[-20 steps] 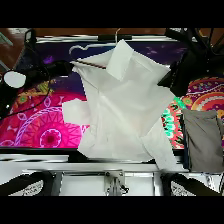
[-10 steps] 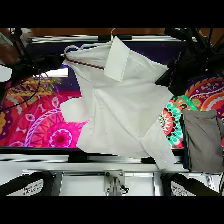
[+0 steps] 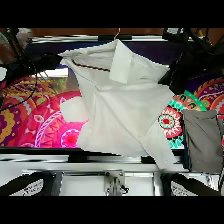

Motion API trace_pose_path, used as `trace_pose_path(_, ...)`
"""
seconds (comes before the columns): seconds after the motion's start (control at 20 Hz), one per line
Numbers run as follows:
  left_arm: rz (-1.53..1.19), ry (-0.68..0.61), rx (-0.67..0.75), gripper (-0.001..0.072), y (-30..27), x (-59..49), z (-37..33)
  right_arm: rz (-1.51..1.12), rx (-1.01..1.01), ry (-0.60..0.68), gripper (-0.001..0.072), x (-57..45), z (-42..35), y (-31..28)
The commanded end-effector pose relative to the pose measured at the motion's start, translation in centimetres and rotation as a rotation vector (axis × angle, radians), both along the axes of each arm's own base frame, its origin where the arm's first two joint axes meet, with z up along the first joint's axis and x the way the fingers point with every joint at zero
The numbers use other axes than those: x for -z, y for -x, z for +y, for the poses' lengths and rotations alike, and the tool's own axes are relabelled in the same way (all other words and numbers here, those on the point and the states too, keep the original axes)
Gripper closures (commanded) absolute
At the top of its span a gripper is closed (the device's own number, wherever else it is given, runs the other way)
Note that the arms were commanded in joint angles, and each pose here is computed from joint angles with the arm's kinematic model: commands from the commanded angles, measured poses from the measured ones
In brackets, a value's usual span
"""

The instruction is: Fold the shirts.

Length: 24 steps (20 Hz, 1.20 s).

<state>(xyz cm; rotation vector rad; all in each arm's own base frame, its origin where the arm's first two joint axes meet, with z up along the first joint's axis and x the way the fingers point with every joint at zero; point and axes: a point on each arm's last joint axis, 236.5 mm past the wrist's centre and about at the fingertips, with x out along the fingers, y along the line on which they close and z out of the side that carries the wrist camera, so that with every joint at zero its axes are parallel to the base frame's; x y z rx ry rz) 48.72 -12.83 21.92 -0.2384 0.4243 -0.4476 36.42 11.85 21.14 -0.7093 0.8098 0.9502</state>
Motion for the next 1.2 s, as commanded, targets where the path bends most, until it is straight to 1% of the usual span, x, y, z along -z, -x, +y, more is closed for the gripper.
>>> trace_pose_path(0.0,-0.045,0.005,0.026,0.0665,1.0,-2.3,-1.1,0.026,0.010,0.007,0.0659,1.2,-0.1,-0.8)
trace_pose_path(0.25,-0.202,0.032,0.150,0.0665,3.3,-9.7,-7.2,0.059,0.029,-0.048,0.0659,1.2,0.9,-0.8)
trace_pose_path(0.4,-0.294,0.066,0.290,0.0665,7.2,-14.4,-13.2,0.032,0.093,-0.135,0.0659,0.0,2.0,-2.1)
trace_pose_path(0.5,-0.357,0.041,0.397,0.0665,10.2,-15.9,-16.8,-0.005,0.145,-0.221,0.0659,-1.4,3.0,-3.3)
trace_pose_path(0.65,-0.313,0.004,0.512,0.0665,12.9,-14.3,-19.7,-0.083,0.219,-0.349,0.0659,-4.7,3.9,-4.5)
trace_pose_path(0.8,-0.189,-0.046,0.627,0.0665,15.5,-11.2,-20.6,-0.142,0.269,-0.398,0.0659,-7.2,3.7,-4.4)
trace_pose_path(0.9,-0.184,-0.085,0.622,0.0664,15.3,-10.5,-20.1,-0.146,0.297,-0.426,0.0658,-8.3,3.6,-3.7)
trace_pose_path(0.95,-0.200,-0.091,0.602,0.0607,14.7,-10.8,-19.8,-0.141,0.317,-0.443,0.0658,-8.8,3.6,-3.3)
trace_pose_path(1.0,-0.221,-0.082,0.574,0.0440,14.0,-11.5,-19.3,-0.139,0.335,-0.460,0.0658,-9.4,3.6,-2.9)
trace_pose_path(1.05,-0.250,-0.072,0.539,0.0287,13.3,-12.6,-18.5,-0.142,0.358,-0.474,0.0658,-10.0,3.4,-2.5)
trace_pose_path(1.1,-0.285,-0.063,0.505,0.0218,12.7,-14.0,-17.6,-0.157,0.386,-0.470,0.0659,-10.4,2.8,-2.3)
trace_pose_path(1.15,-0.330,-0.051,0.464,0.0211,12.1,-15.9,-16.4,-0.176,0.443,-0.460,0.0659,-10.8,1.7,-2.3)
